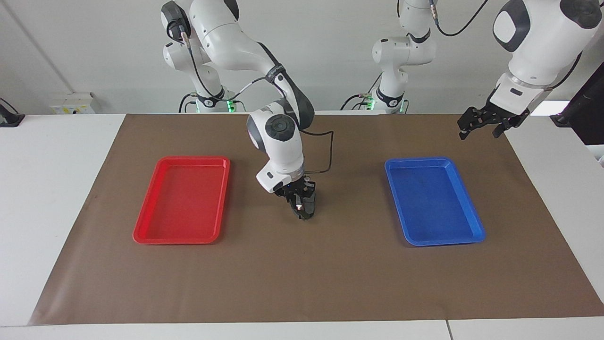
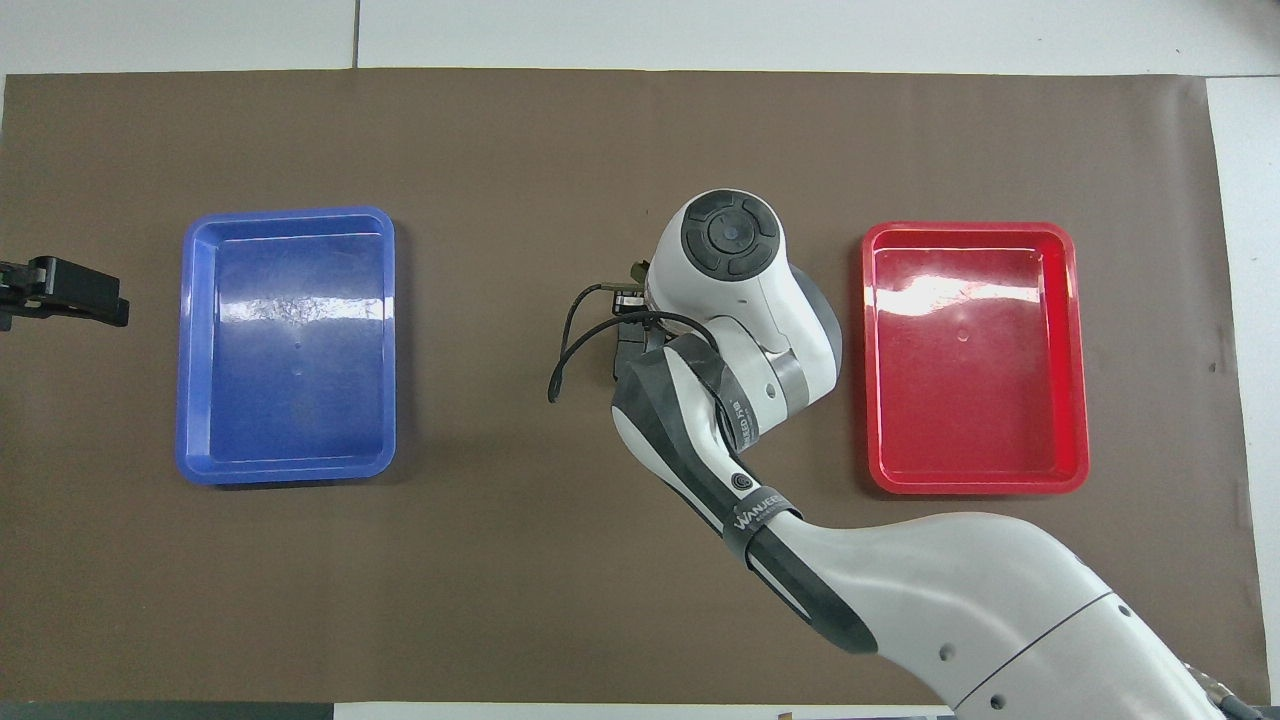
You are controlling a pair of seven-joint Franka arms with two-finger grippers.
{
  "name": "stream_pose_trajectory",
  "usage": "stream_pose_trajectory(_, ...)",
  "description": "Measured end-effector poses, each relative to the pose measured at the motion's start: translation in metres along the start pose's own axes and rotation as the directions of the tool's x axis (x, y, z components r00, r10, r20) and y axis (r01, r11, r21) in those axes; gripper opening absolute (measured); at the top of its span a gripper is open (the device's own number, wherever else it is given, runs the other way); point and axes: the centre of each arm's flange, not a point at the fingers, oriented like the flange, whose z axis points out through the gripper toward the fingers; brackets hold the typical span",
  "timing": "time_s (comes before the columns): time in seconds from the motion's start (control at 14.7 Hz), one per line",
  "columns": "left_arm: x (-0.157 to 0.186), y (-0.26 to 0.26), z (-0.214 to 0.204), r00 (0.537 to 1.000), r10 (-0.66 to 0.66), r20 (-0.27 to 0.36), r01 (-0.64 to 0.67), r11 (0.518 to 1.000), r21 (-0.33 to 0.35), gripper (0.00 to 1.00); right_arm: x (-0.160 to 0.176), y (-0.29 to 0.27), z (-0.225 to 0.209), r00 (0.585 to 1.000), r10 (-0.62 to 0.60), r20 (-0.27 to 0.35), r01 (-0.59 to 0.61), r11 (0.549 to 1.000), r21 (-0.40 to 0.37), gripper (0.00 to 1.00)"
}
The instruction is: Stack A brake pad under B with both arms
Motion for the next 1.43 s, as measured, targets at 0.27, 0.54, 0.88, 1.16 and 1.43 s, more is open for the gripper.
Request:
stream_pose_trajectory(0.27,-0.001,-0.002,-0.007,1.000,-0.004,-0.003,0.004,1.000,0.000,1.00,-0.008,-0.006,0.016,1.000,-0.022,0.005,0.023,1.000,-0.017,0.42)
stream_pose_trajectory(0.54,-0.002,0.002,-0.007,1.000,0.003,0.004,-0.003,1.000,-0.001,1.00,-0.010,-0.008,0.025,0.999,-0.030,-0.015,0.030,1.000,-0.005,0.42)
stream_pose_trajectory(0.88,-0.002,-0.003,-0.007,1.000,-0.005,0.005,0.005,1.000,-0.001,1.00,-0.012,-0.007,0.032,0.999,-0.031,-0.030,0.031,1.000,0.006,0.42)
stream_pose_trajectory(1.16,-0.002,-0.003,-0.007,1.000,-0.006,0.005,0.006,1.000,-0.001,1.00,-0.015,-0.007,0.035,0.999,-0.032,-0.025,0.032,0.999,0.001,0.42)
stream_pose_trajectory(1.43,-0.002,-0.003,-0.007,1.000,-0.006,0.005,0.006,1.000,-0.001,1.00,-0.016,-0.008,0.036,0.999,-0.035,-0.028,0.035,0.999,0.004,0.42)
